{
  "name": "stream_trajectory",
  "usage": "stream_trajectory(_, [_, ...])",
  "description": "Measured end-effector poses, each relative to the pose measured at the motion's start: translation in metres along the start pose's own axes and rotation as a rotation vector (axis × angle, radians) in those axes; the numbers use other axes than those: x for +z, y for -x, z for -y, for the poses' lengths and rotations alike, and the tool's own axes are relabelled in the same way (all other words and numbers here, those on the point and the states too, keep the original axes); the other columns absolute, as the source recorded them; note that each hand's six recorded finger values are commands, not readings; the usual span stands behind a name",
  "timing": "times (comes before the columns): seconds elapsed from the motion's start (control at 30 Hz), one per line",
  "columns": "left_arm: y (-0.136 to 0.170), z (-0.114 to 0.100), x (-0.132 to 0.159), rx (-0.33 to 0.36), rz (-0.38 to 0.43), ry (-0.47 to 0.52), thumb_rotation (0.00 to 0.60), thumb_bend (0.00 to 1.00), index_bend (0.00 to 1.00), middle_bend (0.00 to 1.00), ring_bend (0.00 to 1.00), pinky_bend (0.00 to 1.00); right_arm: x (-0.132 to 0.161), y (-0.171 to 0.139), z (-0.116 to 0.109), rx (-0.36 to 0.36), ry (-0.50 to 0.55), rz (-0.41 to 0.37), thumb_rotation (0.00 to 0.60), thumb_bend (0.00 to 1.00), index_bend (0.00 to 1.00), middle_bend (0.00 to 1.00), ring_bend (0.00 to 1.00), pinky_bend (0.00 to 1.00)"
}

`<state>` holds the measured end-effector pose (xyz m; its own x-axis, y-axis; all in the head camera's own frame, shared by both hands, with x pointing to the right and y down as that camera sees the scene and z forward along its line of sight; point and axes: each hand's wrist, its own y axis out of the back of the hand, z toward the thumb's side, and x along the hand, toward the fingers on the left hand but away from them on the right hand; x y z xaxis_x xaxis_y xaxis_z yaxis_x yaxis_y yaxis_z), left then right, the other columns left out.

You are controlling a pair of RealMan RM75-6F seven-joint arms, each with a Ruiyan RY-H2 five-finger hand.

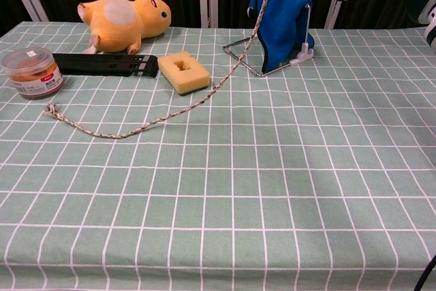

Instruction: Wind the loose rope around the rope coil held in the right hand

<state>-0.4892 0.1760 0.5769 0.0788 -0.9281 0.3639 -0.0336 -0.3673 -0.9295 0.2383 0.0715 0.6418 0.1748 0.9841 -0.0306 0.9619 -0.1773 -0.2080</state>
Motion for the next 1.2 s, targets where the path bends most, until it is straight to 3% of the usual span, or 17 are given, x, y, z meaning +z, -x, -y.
stream_trajectory(0.23, [-0.001, 0.006, 0.003, -0.005, 0.016, 0.013, 0.599, 0.17, 0.25, 0.21, 0.16, 0.27, 0.002, -0.001, 0.001, 0.003, -0.001, 0.000, 0.600, 0.58, 0.75, 0.61, 0.56, 0.76])
stream_trajectory(0.37, [-0.008, 0.009, 0.012, 0.003, 0.048, 0.030, 0.600, 0.22, 0.29, 0.27, 0.21, 0.32, 0.002, -0.001, 0.000, 0.002, -0.002, 0.000, 0.600, 0.59, 0.75, 0.61, 0.56, 0.76])
stream_trajectory(0.6, [-0.040, 0.034, 0.056, -0.037, 0.181, 0.067, 0.600, 0.25, 0.32, 0.30, 0.24, 0.36, 0.004, 0.002, 0.003, 0.008, -0.005, 0.000, 0.600, 0.59, 0.75, 0.61, 0.56, 0.76])
stream_trajectory(0.83, [-0.075, 0.069, 0.108, -0.098, 0.311, -0.011, 0.600, 0.26, 0.33, 0.31, 0.25, 0.36, 0.006, 0.004, 0.005, 0.014, -0.016, 0.001, 0.600, 0.59, 0.75, 0.61, 0.56, 0.76])
stream_trajectory(1.07, [-0.092, 0.101, 0.121, -0.190, 0.347, -0.116, 0.600, 0.27, 0.33, 0.32, 0.25, 0.36, 0.004, 0.004, 0.004, 0.012, -0.016, 0.011, 0.600, 0.60, 0.75, 0.61, 0.56, 0.76])
stream_trajectory(1.2, [-0.098, 0.114, 0.123, -0.207, 0.352, -0.146, 0.600, 0.28, 0.34, 0.33, 0.26, 0.36, 0.002, 0.003, 0.004, 0.012, -0.021, 0.016, 0.600, 0.60, 0.75, 0.61, 0.56, 0.76])
